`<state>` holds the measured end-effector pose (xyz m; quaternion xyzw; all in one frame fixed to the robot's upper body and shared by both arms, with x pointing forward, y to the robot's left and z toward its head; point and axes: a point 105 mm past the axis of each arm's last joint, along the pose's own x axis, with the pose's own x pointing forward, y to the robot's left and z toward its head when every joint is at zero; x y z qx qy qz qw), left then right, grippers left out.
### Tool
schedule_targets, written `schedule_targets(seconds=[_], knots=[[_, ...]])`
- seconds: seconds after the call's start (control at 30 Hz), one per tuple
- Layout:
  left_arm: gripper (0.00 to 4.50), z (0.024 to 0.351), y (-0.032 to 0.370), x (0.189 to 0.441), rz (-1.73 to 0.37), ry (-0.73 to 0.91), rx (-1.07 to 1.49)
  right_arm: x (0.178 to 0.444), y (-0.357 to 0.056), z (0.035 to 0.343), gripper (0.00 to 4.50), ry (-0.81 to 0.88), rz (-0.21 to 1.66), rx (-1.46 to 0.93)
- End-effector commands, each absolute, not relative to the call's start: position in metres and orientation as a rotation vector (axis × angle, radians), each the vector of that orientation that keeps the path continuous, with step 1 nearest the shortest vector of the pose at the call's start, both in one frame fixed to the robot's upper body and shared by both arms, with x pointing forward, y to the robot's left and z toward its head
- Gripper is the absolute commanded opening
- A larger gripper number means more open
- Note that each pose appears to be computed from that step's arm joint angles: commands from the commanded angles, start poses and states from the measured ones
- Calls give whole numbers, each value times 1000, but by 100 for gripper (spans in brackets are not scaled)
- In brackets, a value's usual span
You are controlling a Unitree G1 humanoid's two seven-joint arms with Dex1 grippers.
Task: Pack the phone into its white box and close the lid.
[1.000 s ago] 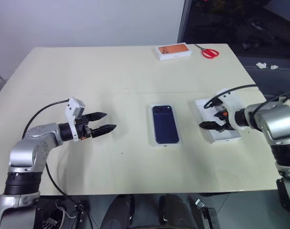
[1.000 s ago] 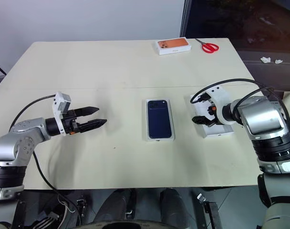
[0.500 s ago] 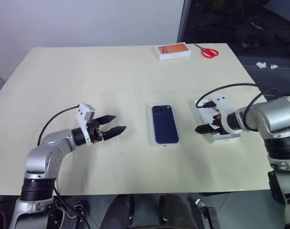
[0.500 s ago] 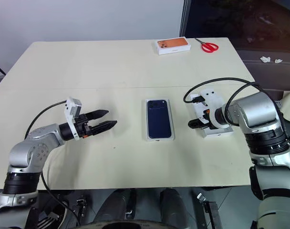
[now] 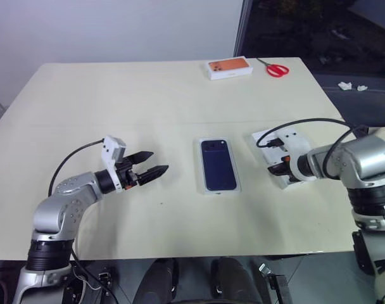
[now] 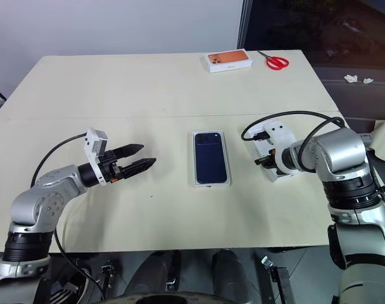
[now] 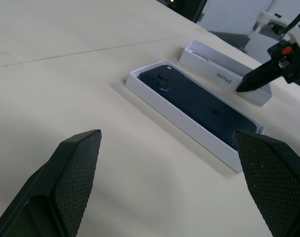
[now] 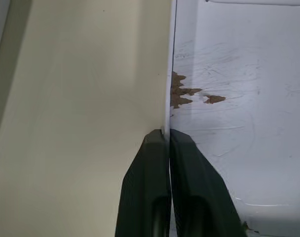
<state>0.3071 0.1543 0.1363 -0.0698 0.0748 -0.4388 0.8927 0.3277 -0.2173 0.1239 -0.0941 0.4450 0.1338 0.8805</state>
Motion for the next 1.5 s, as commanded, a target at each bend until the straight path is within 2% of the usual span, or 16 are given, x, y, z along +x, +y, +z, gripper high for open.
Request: schedule_targets(seconds=[0.03, 0.13, 0.2, 0.3, 0.37, 0.53, 0.73, 0.83, 0.9, 1.1, 1.23, 1.33, 1.5], knots=[[450, 151, 158, 310, -906, 104, -125, 340, -206, 151, 2, 822, 314, -153], [450, 152, 160, 312, -897, 102, -122, 347, -201, 165, 2, 778, 329, -112], [450, 156, 165, 314, -881, 92, -134, 363, -182, 194, 2, 651, 395, 119], [450, 160, 169, 315, -869, 81, -134, 371, -161, 214, 2, 558, 496, 307], [450, 166, 175, 318, -849, 57, -141, 369, -129, 239, 2, 469, 742, 593], [450, 186, 184, 321, -823, -51, -114, 355, -97, 271, 2, 298, 981, 890], [450, 191, 191, 320, -813, -64, -80, 328, -58, 257, 2, 325, 1179, 1120], [450, 195, 194, 319, -808, -66, -96, 309, -45, 238, 2, 387, 1223, 1242], [450, 192, 194, 319, -813, -45, -80, 298, -39, 220, 2, 469, 1194, 1255], [450, 187, 188, 312, -825, -21, -94, 277, -26, 198, 2, 558, 1234, 1285], [450, 176, 170, 305, -860, 9, -142, 272, -20, 182, 2, 637, 1204, 1260], [370, 166, 162, 302, -876, 21, -171, 272, -22, 170, 0, 693, 1184, 1249], [119, 157, 152, 298, -908, 40, -224, 279, -24, 162, 0, 721, 1147, 1242]])
